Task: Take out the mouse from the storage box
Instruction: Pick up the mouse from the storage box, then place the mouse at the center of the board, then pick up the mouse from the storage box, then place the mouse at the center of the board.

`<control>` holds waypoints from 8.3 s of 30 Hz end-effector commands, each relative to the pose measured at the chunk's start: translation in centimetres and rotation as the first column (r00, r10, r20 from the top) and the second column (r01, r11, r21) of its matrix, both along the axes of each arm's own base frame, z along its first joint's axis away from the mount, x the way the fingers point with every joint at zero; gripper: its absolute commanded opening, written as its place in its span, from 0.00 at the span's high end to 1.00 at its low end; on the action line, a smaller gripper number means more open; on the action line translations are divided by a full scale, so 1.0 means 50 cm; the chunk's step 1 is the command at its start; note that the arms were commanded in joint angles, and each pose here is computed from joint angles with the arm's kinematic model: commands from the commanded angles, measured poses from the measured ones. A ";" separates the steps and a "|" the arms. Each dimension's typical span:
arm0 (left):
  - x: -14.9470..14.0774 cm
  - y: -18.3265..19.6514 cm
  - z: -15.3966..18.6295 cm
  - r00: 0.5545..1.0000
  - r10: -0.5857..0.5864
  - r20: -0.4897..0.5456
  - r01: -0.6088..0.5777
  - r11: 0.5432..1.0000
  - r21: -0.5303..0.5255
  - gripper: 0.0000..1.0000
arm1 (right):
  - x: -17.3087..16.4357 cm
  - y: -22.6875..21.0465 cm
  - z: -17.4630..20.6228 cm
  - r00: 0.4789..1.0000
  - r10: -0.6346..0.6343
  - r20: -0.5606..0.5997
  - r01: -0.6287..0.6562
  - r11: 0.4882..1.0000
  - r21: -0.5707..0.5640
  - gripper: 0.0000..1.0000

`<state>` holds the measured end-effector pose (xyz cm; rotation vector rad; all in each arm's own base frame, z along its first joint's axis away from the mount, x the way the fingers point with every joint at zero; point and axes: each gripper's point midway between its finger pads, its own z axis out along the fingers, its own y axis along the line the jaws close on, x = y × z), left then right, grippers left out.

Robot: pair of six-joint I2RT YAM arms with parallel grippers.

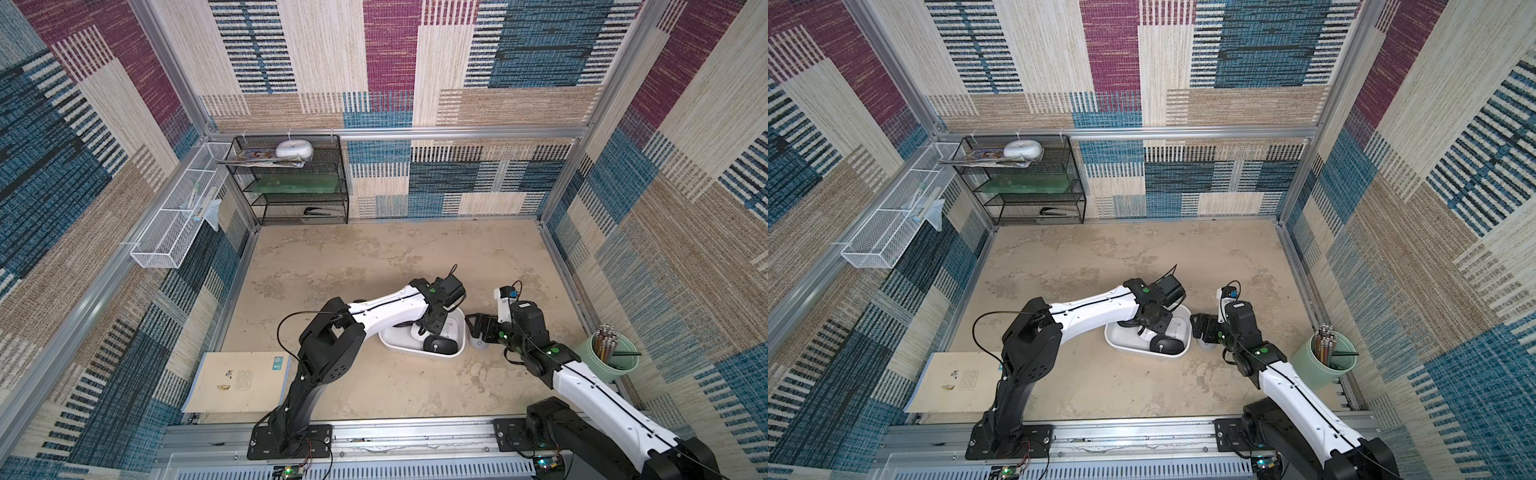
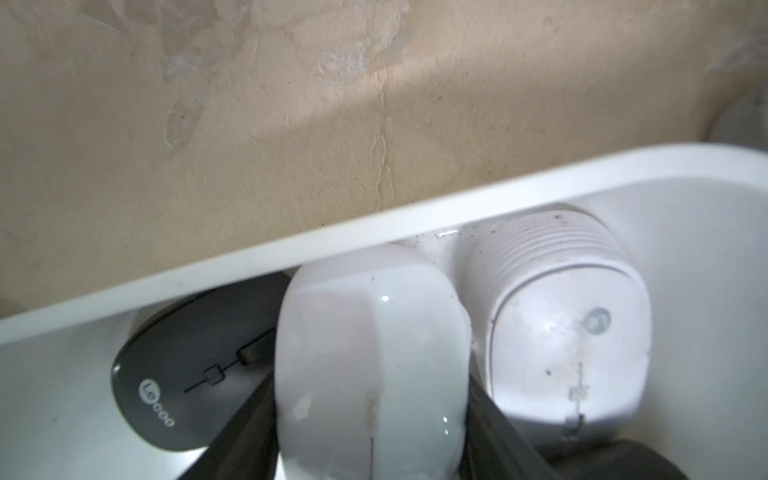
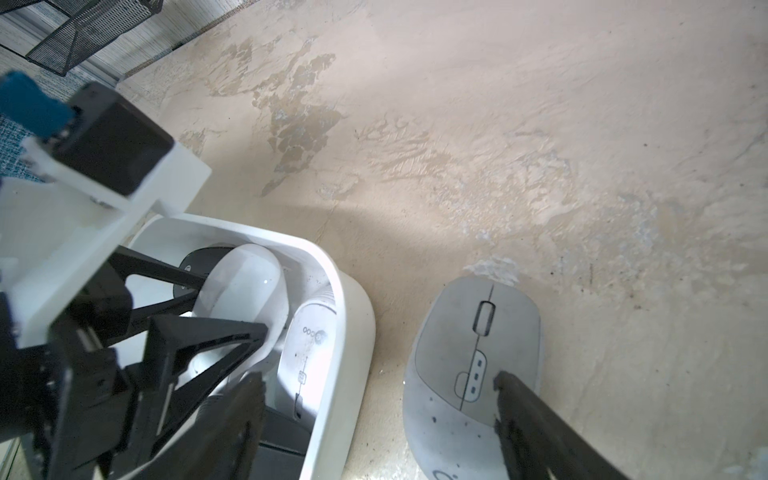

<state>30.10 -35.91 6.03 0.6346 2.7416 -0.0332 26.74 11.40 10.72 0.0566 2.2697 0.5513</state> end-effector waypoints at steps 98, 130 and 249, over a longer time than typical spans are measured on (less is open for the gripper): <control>-0.081 0.390 0.067 0.899 0.436 0.041 -0.371 0.809 -0.456 0.11 | -0.061 0.310 -0.029 0.794 0.525 -0.306 -0.603 0.745 -0.285 0.19; -0.078 0.209 0.057 0.970 0.224 -0.092 -0.236 0.791 -0.565 0.22 | -0.099 0.223 -0.129 0.780 0.325 -0.535 -0.563 0.736 -0.375 0.29; -0.124 0.593 0.332 0.561 0.695 0.450 -0.358 0.694 -0.625 0.02 | -0.269 0.548 -0.132 0.587 0.743 -0.321 -0.807 0.503 -0.309 0.56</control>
